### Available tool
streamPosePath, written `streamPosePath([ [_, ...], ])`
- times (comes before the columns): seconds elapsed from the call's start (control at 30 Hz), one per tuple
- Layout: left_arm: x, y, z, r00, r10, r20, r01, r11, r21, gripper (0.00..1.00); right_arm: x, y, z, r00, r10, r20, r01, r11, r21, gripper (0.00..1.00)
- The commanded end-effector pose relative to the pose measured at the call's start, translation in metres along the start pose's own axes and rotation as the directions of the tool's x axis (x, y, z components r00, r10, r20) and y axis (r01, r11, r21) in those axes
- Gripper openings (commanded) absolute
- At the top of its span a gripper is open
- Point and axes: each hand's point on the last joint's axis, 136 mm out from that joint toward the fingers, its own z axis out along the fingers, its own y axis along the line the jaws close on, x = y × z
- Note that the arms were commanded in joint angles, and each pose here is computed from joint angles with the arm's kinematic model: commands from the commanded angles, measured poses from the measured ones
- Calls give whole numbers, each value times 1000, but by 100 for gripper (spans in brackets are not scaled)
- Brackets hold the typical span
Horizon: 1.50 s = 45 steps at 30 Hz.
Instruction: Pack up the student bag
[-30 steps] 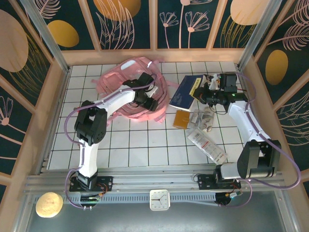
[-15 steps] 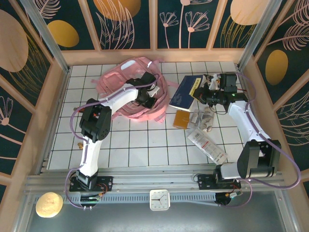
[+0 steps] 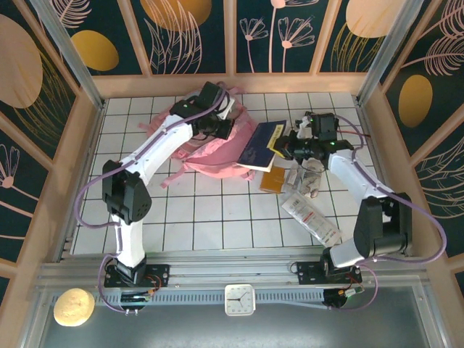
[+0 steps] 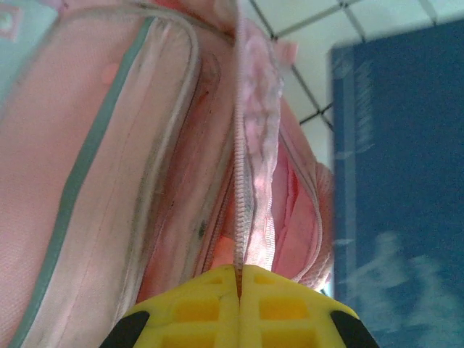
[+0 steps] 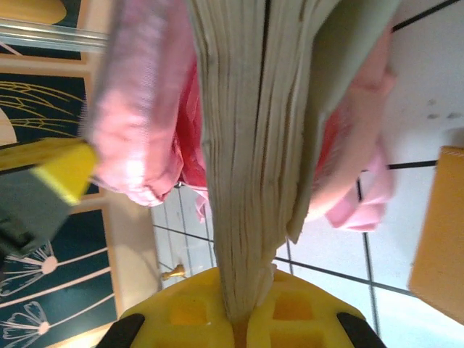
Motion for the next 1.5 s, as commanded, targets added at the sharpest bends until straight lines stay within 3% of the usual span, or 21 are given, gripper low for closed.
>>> streamPosePath([
  [0.0,-34,-13,-33,992,-41,117,36,998,50,0,-3,18,17,1000,28,-11,-29,995,-98,0],
  [0.23,-40,-33,-36,988,-66,139,43,985,164,0,-15,44,77,996,65,-65,-78,971,-227,0],
  [0.47,-38,-38,-35,986,-69,153,36,978,204,0,-35,52,153,992,104,-69,-120,946,-300,0],
  [0.67,-40,-40,-37,984,-58,166,22,977,213,0,-48,57,210,996,71,-54,-84,953,-290,0],
  [0.73,-41,-39,-37,985,-55,166,19,978,208,0,-47,53,219,995,79,-60,-92,957,-274,11],
  [0.8,-39,-38,-34,985,-55,163,21,980,200,0,-48,49,218,996,76,-50,-86,966,-243,35],
  [0.9,-36,-34,-26,987,-62,148,34,982,186,0,-45,43,207,999,21,-34,-26,988,-150,59],
  [1.3,-38,-32,-6,987,-97,130,71,980,187,0,-16,4,110,1000,-14,6,13,996,88,70],
  [1.47,-26,-32,6,989,-118,95,97,976,195,0,-6,3,69,998,-28,51,21,992,126,87],
])
